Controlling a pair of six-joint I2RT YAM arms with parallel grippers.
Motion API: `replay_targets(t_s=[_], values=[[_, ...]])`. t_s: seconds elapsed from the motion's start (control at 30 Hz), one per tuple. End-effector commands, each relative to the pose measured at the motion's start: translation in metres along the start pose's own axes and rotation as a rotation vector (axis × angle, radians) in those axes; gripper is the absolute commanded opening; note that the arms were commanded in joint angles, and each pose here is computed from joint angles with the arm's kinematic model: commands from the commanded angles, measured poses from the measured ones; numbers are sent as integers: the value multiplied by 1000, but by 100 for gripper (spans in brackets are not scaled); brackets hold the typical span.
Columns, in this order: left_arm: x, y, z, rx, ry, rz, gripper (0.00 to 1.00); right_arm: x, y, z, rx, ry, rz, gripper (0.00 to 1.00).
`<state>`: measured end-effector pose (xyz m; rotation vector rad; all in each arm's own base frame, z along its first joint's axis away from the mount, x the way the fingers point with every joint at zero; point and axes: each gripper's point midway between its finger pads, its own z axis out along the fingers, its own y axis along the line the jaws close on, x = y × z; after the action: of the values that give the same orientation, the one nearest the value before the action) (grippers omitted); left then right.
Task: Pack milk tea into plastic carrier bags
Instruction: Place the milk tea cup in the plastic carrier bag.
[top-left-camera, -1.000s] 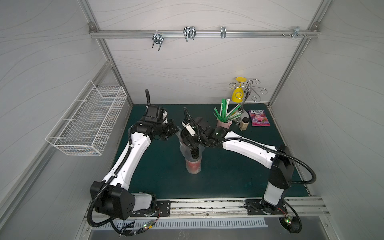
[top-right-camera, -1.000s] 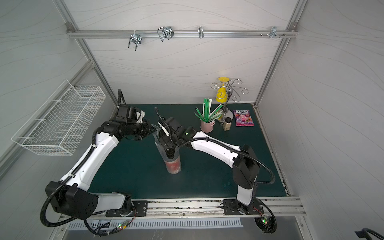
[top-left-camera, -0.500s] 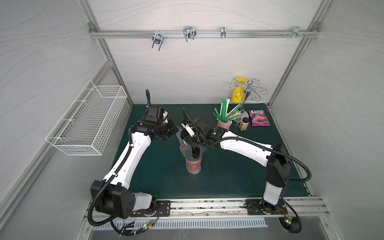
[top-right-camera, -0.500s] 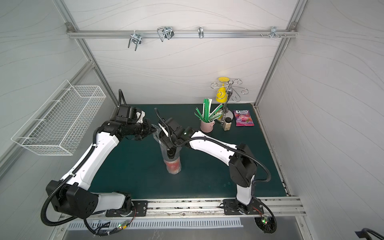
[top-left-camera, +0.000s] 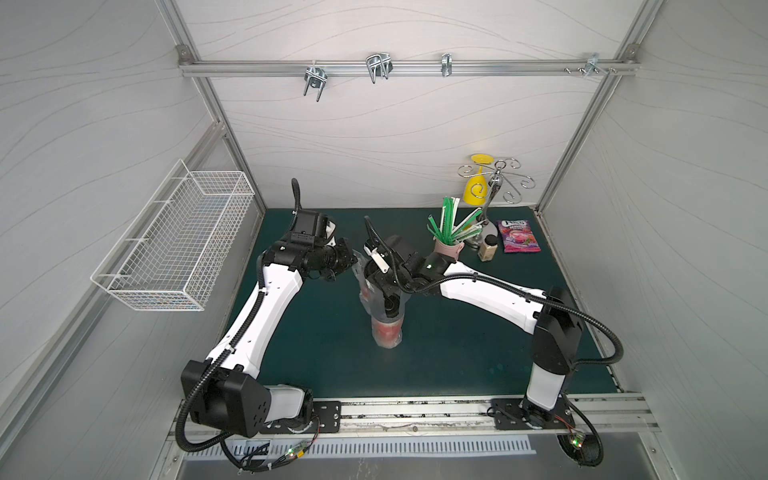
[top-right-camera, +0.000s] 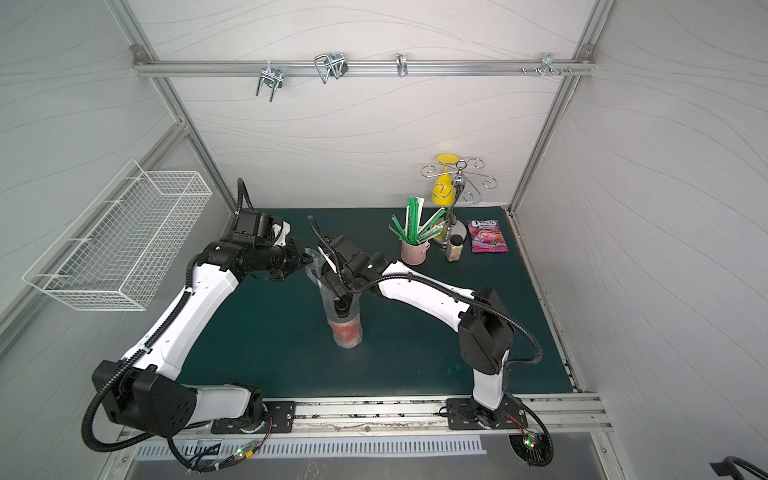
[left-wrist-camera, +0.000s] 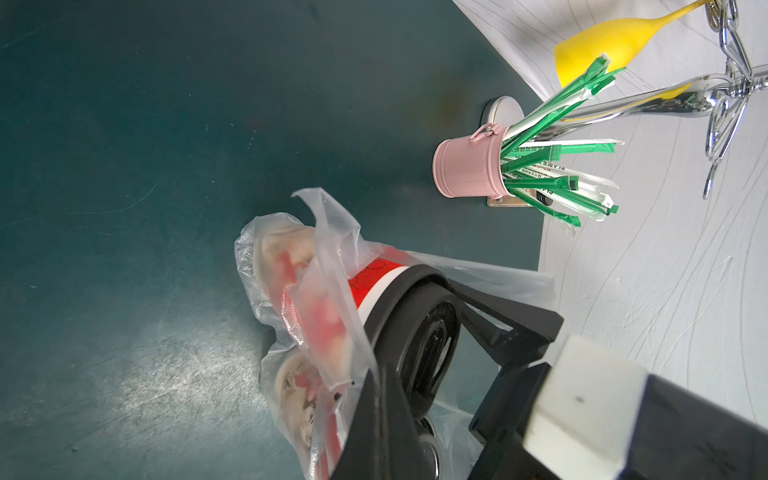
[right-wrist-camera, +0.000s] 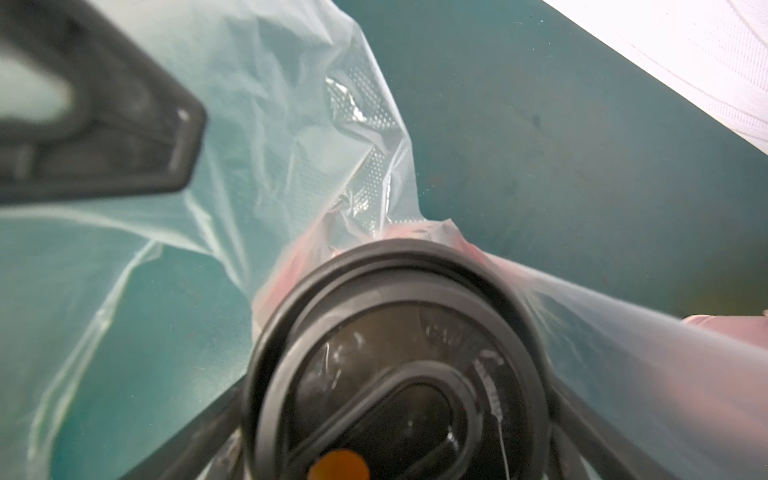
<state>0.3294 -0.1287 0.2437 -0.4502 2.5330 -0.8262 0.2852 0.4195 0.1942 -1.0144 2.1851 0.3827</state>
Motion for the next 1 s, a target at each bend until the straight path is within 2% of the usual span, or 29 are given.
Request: replay_targets(t_s=[0.0, 0.67, 0.83, 0.97], values=[[-12, -12, -6, 35, -41, 37, 0, -11, 3, -16, 7, -18, -12, 99], [-10, -11, -9, 40, -39, 64, 0, -32, 5, -60, -18, -102, -5, 99], [-9, -10, -9, 38, -38, 71, 0, -31, -7, -75, 37, -117, 5, 99], [-8, -10, -8, 41, -36, 76, 0, -24, -34, -89, 158, -115, 28, 99]])
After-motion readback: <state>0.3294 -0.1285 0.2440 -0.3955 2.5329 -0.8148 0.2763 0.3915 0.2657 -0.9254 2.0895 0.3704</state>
